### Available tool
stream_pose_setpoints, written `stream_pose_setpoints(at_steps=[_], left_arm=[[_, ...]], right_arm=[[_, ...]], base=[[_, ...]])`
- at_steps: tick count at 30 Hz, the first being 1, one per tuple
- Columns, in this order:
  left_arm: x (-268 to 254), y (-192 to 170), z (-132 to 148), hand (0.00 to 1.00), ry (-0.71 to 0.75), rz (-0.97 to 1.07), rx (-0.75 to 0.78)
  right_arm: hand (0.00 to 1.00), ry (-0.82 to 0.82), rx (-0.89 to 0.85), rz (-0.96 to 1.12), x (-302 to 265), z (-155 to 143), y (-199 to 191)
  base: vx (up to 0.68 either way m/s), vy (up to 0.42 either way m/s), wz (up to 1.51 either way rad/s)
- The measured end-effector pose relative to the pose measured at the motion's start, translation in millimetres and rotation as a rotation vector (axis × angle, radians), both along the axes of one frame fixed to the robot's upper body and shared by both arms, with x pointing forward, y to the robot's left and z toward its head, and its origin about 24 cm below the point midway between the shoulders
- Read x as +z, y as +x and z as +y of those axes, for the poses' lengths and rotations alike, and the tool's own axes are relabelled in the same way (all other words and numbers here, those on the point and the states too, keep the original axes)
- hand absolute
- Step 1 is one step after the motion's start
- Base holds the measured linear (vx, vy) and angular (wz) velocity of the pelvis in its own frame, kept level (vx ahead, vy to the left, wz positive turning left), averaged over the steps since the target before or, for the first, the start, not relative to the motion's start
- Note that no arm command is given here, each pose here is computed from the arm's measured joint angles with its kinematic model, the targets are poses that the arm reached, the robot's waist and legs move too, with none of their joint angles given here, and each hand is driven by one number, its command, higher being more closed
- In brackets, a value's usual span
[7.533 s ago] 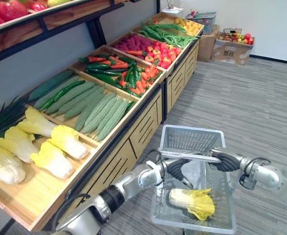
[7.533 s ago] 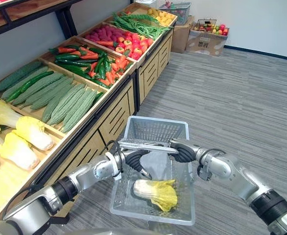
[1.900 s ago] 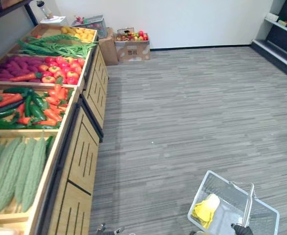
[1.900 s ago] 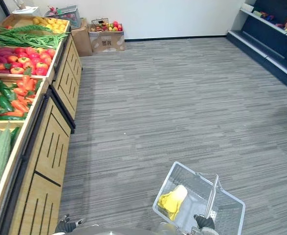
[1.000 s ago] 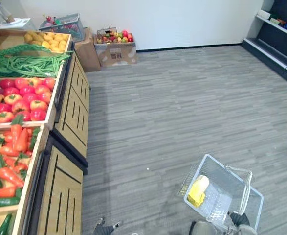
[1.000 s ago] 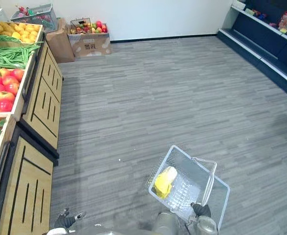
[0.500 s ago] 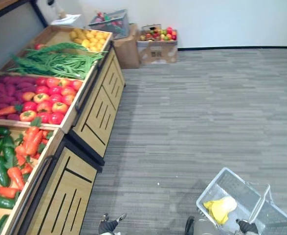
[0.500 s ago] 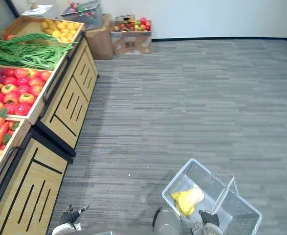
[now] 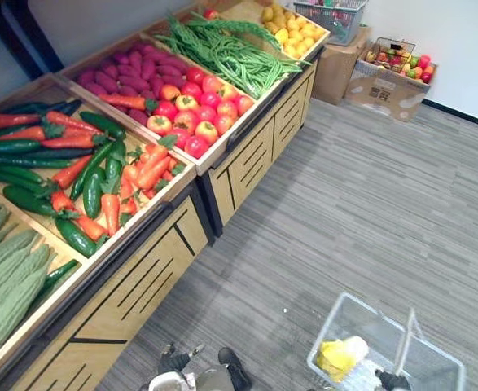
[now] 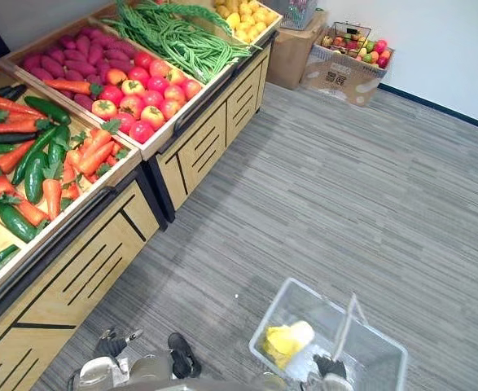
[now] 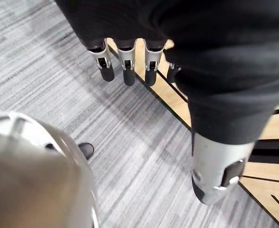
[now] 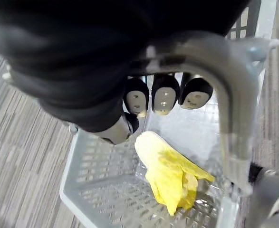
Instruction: Pick vegetable in the basket
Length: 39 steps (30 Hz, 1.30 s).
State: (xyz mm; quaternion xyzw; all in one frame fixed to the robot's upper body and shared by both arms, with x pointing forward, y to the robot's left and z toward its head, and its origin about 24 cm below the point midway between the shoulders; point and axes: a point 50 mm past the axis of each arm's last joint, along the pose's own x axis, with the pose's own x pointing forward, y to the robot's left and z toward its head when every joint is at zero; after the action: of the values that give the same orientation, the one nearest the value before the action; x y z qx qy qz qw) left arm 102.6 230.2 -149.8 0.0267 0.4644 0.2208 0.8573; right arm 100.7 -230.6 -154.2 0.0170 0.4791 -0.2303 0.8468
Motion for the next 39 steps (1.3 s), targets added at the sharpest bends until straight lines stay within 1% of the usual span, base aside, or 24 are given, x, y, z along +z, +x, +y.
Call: stream_pose_setpoints(at_steps=[2,6,8,10,15,19,24,26,28,30,34,39], left_arm=[[-2,-6,-1,0.0,-0.003,0.02,0.002],[-8,-18,-5,0.0,-0.022,0.076,0.005],[-8,-22,-3,0.0,-0.015,0.092,-0.015],[-9,-28,-1,0.0,-0.007,0.115,-0.032],[-7,-32,13,0.0,0.039,0.147,-0.077],[-7,-29,9,0.0,0.03,0.134,-0.067],[-7,-28,6,0.0,0.018,0.126,-0.05],[-8,-33,10,0.0,0.019,0.136,-0.022],[-12,-40,-3,0.0,-0.021,0.158,-0.007],[-15,-39,-13,0.0,-0.053,0.155,-0.014],[-15,-41,-11,0.0,-0.053,0.158,-0.004],[-12,-33,-9,0.0,-0.039,0.129,-0.015]], right_arm=[[1.0,-0.01,0.043,0.007,0,1,2],[1.0,-0.012,0.052,0.008,0,1,4],[1.0,-0.018,0.046,0.034,-1,-2,-7],[1.0,-0.049,0.065,-0.002,4,-10,7],[1.0,-0.036,0.097,-0.008,3,-1,11],[1.0,-0.046,0.095,-0.024,5,-3,13],[1.0,-0.041,0.054,-0.014,3,-7,5],[1.0,-0.039,0.035,0.005,1,-8,-5],[1.0,-0.066,0.022,0.005,4,-18,-6],[1.0,-0.093,0.033,0.002,8,-31,-5],[1.0,-0.094,0.041,0.014,8,-34,-8],[1.0,-0.1,0.051,0.052,6,-38,-16]], base=[[-0.01,-0.048,-0.15],[-0.04,0.007,0.01],[0.08,0.137,0.3],[0.11,0.225,0.25],[0.25,0.128,0.68],[0.27,0.028,0.6],[0.29,-0.211,0.39],[0.28,-0.405,0.45],[0.25,-0.317,0.26],[0.24,-0.276,0.32],[0.19,-0.244,0.55],[0.19,-0.098,1.08]])
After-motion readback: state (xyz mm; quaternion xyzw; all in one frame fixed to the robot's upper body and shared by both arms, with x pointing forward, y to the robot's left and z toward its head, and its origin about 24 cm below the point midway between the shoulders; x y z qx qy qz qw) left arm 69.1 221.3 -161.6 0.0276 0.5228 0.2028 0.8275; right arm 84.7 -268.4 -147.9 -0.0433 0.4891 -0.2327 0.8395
